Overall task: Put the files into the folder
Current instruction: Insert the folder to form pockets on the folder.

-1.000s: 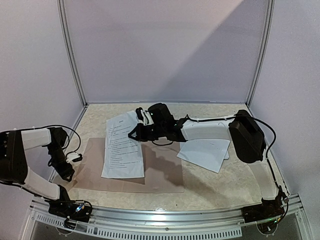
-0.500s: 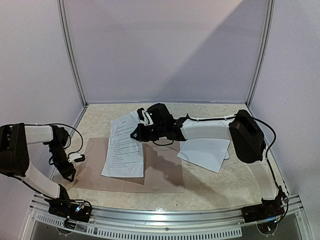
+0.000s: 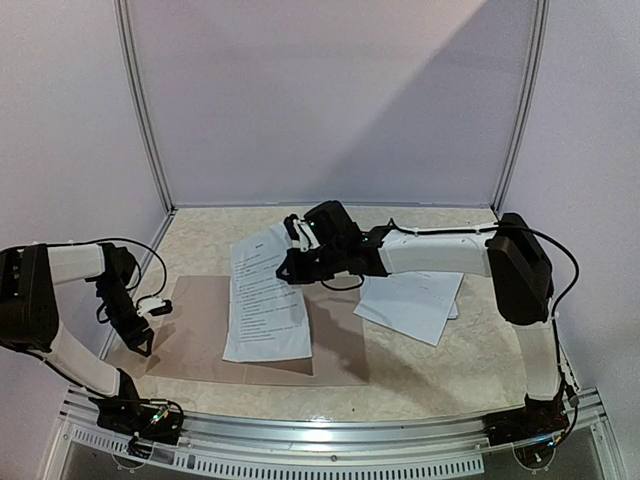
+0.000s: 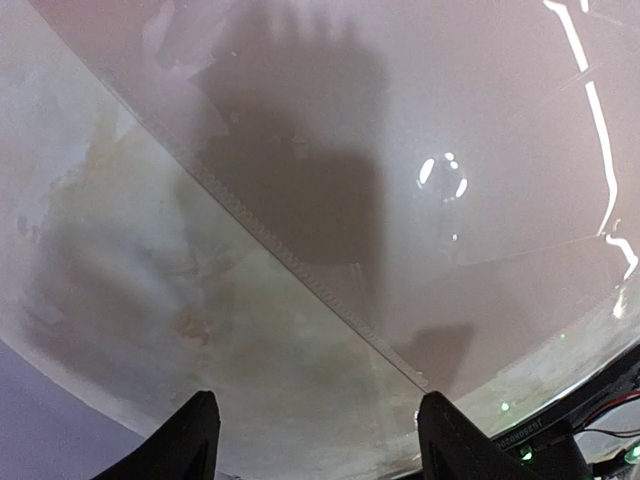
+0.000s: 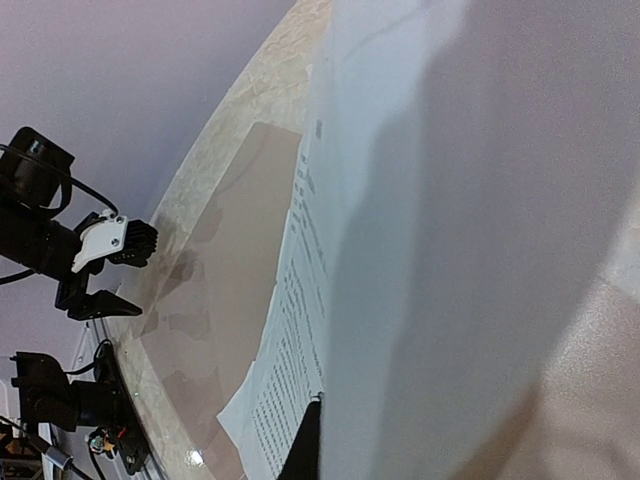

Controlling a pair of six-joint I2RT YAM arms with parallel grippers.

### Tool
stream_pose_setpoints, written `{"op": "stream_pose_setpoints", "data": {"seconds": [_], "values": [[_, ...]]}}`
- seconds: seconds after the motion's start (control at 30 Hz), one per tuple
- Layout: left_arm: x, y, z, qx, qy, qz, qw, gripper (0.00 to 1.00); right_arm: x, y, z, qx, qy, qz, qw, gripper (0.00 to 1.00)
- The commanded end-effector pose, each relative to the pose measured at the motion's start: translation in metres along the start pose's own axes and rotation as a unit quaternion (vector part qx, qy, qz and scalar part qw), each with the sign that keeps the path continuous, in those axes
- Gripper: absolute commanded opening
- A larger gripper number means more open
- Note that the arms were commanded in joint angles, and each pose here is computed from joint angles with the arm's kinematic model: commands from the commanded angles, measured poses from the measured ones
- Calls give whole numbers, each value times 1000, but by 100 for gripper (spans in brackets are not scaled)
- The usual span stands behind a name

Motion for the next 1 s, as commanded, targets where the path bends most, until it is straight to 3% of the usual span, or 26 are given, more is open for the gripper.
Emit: {"op": "stream_pose_setpoints", "data": {"seconds": [0.0, 0.97], "values": [[-3, -2, 2, -6, -4, -7, 1000, 70, 16, 22, -3, -12, 32, -4, 999, 0], [-4, -4, 4, -11, -1, -10, 1000, 70, 26, -55, -28, -13, -56, 95, 994, 0]]}}
Point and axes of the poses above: each gripper's point midway between its finger pads, its own y axis back along the fingers, its own x axis along the line the jaws close on, z = x × y, the point moved 5 cm from there along y, back along the fingers, and after that the axes turned 13 degrees about -y, right-handed, at the moved point
